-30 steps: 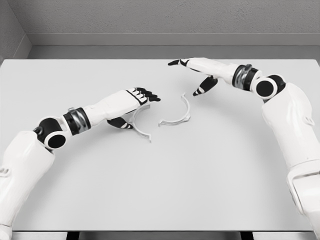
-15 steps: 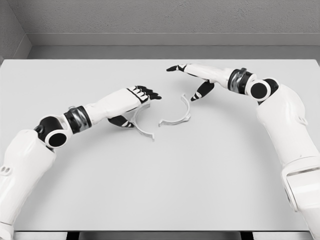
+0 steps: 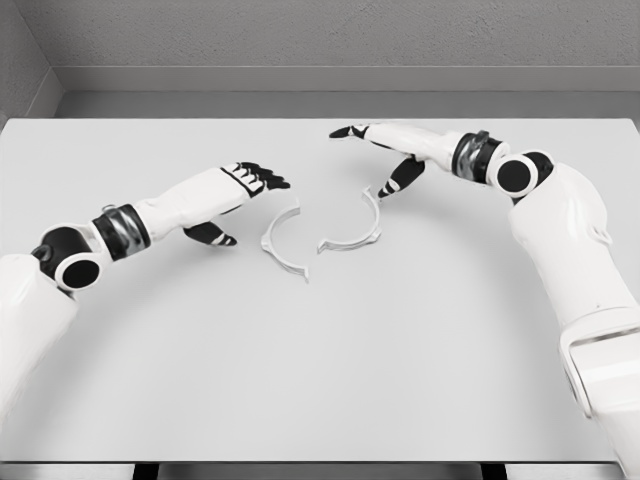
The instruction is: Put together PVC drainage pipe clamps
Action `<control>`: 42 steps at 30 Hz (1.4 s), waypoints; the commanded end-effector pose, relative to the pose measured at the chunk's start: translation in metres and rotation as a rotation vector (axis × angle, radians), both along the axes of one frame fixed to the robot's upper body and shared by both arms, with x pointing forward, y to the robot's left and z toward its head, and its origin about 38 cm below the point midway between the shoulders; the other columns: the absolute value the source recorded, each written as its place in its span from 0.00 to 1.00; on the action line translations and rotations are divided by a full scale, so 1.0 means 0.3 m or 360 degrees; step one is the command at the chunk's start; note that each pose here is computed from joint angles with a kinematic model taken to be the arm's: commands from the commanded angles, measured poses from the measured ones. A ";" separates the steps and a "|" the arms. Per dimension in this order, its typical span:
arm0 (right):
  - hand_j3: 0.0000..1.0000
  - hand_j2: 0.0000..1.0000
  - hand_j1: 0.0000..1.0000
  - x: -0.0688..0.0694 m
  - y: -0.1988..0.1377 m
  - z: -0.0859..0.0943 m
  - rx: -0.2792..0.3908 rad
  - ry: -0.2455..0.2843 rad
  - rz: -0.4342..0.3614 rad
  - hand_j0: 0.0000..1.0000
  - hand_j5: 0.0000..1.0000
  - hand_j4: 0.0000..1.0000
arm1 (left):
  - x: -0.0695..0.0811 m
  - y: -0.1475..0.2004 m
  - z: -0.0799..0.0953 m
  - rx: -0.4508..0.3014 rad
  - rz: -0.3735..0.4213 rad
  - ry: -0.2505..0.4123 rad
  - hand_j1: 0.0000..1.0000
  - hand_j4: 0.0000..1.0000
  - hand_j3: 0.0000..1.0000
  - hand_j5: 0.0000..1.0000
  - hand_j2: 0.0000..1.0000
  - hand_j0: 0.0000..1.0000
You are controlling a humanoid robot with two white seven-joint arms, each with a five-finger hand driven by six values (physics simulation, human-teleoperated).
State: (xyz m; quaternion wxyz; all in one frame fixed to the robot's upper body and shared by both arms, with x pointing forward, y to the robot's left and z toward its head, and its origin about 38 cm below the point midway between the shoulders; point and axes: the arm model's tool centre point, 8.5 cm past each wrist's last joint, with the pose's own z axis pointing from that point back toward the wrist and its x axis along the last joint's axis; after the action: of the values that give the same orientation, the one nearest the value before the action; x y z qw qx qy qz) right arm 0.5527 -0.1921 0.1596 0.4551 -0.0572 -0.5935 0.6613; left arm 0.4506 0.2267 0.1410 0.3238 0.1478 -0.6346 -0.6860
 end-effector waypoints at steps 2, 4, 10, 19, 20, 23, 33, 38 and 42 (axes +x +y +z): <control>0.99 0.99 0.99 0.002 -0.021 -0.020 0.0007 0.0038 -0.0031 0.99 0.99 0.99 | 0.009 0.015 0.016 -0.0012 0.0019 -0.0013 1.00 1.00 1.00 1.00 1.00 1.00; 0.99 0.99 0.99 0.001 -0.014 -0.026 -0.0022 0.0039 -0.0023 0.99 0.99 0.99 | 0.009 0.015 0.016 -0.0012 0.0019 -0.0013 1.00 1.00 1.00 1.00 1.00 1.00; 0.98 0.98 0.98 -0.002 0.001 -0.033 -0.0045 0.0041 -0.0007 0.98 0.98 0.98 | 0.008 0.021 0.018 -0.0030 0.0023 -0.0007 1.00 1.00 1.00 1.00 1.00 1.00; 0.98 0.98 0.98 -0.005 0.041 -0.041 -0.0074 0.0038 0.0024 0.98 0.98 0.98 | 0.011 0.076 0.031 -0.0013 0.0054 -0.0007 1.00 1.00 1.00 1.00 1.00 1.00; 0.98 0.98 0.98 -0.005 0.044 -0.040 -0.0072 0.0036 0.0027 0.98 0.98 0.98 | 0.012 0.081 0.030 -0.0013 0.0060 -0.0004 1.00 1.00 1.00 1.00 1.00 1.00; 0.98 0.98 0.98 -0.009 0.078 -0.042 -0.0066 0.0037 0.0054 0.98 0.98 0.98 | 0.016 0.102 0.031 -0.0009 0.0083 -0.0003 1.00 1.00 1.00 1.00 1.00 1.00; 0.98 0.98 0.98 -0.012 0.175 -0.029 -0.0051 0.0022 0.0121 0.98 0.98 0.98 | 0.026 0.177 0.051 -0.0039 0.0150 0.0011 1.00 1.00 1.00 1.00 1.00 1.00; 0.98 0.98 0.98 -0.017 0.196 -0.033 -0.0056 0.0024 0.0142 0.98 0.98 0.98 | 0.012 0.338 0.107 0.0028 0.0238 0.0006 1.00 1.00 1.00 1.00 1.00 1.00; 0.97 0.97 0.97 -0.024 0.212 -0.040 -0.0051 0.0029 0.0157 0.97 0.97 0.97 | 0.012 0.369 0.119 0.0032 0.0264 0.0003 1.00 1.00 1.00 1.00 1.00 1.00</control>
State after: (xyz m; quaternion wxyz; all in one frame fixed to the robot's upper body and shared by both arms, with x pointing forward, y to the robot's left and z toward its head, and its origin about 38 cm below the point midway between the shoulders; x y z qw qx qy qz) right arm 0.5452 -0.1311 0.1456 0.4274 -0.0310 -0.5776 0.6948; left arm 0.4548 0.3283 0.1726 0.3740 0.1981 -0.6140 -0.6662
